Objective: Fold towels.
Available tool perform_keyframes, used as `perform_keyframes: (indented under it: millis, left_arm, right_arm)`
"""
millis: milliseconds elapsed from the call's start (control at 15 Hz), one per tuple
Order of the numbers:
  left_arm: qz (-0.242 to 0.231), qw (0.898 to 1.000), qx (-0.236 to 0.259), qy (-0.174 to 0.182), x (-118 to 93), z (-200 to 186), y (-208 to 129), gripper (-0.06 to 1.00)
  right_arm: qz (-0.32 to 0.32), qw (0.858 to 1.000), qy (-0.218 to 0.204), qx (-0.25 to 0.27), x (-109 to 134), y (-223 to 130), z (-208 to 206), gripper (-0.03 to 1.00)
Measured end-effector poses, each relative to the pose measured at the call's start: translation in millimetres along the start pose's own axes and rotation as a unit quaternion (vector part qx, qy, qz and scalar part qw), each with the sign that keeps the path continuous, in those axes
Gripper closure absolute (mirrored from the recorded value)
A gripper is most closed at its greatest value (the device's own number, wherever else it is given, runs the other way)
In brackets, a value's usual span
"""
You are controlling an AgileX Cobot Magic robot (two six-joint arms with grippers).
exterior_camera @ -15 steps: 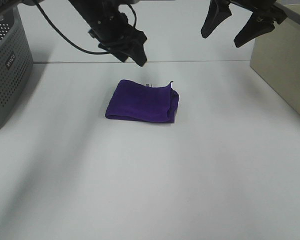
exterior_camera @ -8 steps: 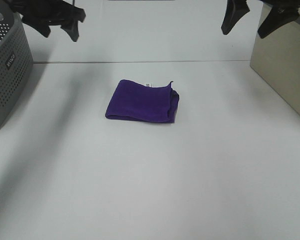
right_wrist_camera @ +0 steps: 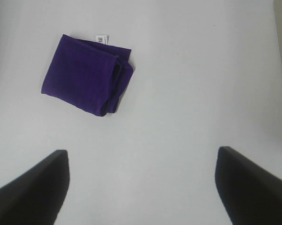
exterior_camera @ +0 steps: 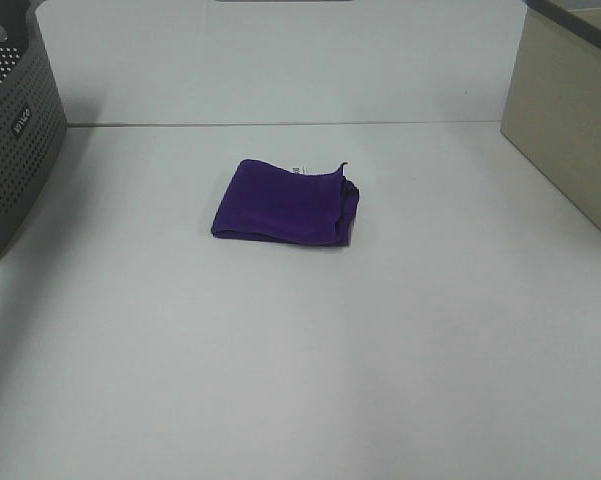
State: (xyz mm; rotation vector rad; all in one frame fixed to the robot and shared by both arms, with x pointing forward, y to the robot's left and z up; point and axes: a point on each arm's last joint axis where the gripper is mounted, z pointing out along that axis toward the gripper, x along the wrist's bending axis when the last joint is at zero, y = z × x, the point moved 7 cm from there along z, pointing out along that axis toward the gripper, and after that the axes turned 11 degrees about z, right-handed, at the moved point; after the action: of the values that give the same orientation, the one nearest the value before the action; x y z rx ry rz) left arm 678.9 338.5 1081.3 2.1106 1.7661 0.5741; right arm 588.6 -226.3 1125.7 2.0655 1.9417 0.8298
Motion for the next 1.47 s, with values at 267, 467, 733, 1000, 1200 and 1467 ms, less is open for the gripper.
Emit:
perform_keyframes:
  millis: [267,467,733,1000,1200,1467]
  left_arm:
    - [0.000,1.000,-0.014,-0.011,-22,-67,-52,0.25]
    - [0.008,0.999,-0.041,-0.017,-47,-122,-120,0.25]
    - [0.016,0.995,-0.097,0.004,-75,-167,-220,0.25]
    - [0.027,0.980,-0.186,0.058,-90,-187,-303,0.25]
    - [0.027,0.971,-0.227,0.061,-100,-183,-333,0.25]
    - [0.025,0.964,-0.258,0.064,-107,-174,-354,0.25]
  right_arm:
    - [0.007,1.000,0.007,-0.025,-5,-62,-55,0.14]
    - [0.006,0.999,0.019,-0.047,-13,-123,-86,0.14]
    - [-0.004,0.992,0.042,-0.122,-22,-192,-125,0.14]
    - [-0.022,0.976,0.054,-0.208,-36,-252,-146,0.14]
    - [-0.037,0.967,0.054,-0.246,-46,-282,-144,0.14]
    - [-0.051,0.954,0.038,-0.293,-60,-306,-142,0.14]
